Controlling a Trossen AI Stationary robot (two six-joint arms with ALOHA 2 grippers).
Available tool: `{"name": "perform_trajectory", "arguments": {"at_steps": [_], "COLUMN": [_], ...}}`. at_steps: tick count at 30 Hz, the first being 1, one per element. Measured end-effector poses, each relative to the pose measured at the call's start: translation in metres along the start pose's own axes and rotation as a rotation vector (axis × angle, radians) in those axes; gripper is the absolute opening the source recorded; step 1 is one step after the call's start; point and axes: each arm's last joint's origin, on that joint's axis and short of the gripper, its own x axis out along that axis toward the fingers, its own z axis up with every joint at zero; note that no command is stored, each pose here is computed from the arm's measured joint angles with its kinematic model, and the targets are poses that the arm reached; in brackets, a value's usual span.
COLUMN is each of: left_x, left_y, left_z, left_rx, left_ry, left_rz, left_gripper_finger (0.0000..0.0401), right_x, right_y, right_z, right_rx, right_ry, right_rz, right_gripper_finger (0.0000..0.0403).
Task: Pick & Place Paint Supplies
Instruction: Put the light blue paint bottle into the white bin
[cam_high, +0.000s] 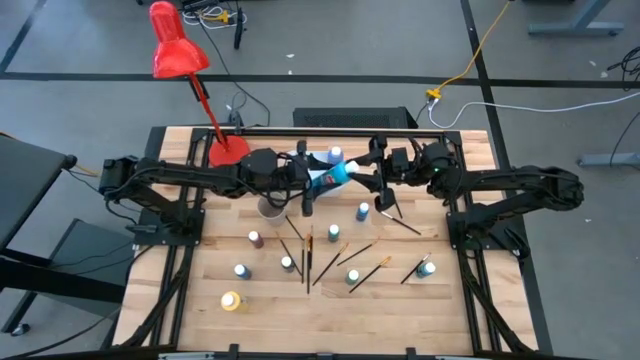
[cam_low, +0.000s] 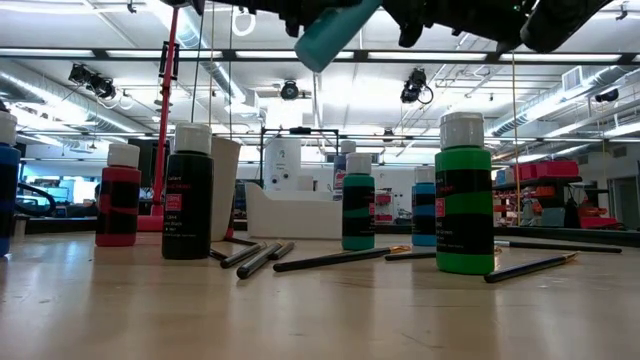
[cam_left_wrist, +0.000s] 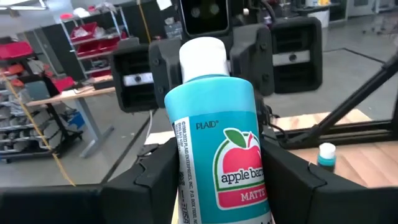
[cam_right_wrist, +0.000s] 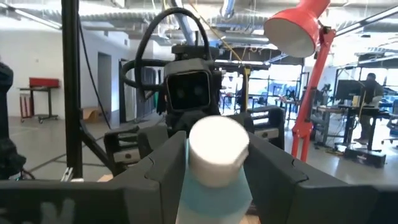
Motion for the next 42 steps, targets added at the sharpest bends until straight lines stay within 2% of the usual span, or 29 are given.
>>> {"name": "perform_trajectory", "arguments": {"at_steps": [10,16,24,29,32,39,42], "left_x": [0.0,0.0,-0.001,-0.003,-0.005,-0.022,-0.036], "left_y": [0.0,0.0,-0.003,-0.011,-0.017,-0.035,-0.039], "left_z": [0.001,0.0,-0.004,-0.004,-0.002,0.004,0.01], "left_rx": [0.027,0.027,0.039,0.107,0.159,0.297,0.221], "left_ry": [-0.006,0.0,0.067,0.102,0.119,0.273,0.291], "left_rz": [0.015,0.012,0.058,0.121,0.195,0.515,0.586], "left_gripper_finger": [0.02,0.021,0.0234,0.0247,0.0251,0.0249,0.0249], "right_x": [0.006,0.006,0.006,0.006,0.006,0.005,0.006], "right_y": [-0.002,-0.002,-0.002,-0.004,-0.005,-0.004,-0.004], "right_z": [-0.005,-0.006,-0.012,-0.015,-0.019,-0.026,-0.029], "right_rx": [-0.014,-0.009,0.0,0.009,0.012,0.002,-0.013], "right_ry": [-0.059,-0.051,0.002,0.035,0.076,0.14,0.177], "right_rz": [0.002,0.006,0.001,-0.057,-0.102,-0.134,-0.187], "right_gripper_finger": [0.0156,0.0118,0.0129,0.013,0.0117,0.0123,0.0128]}}
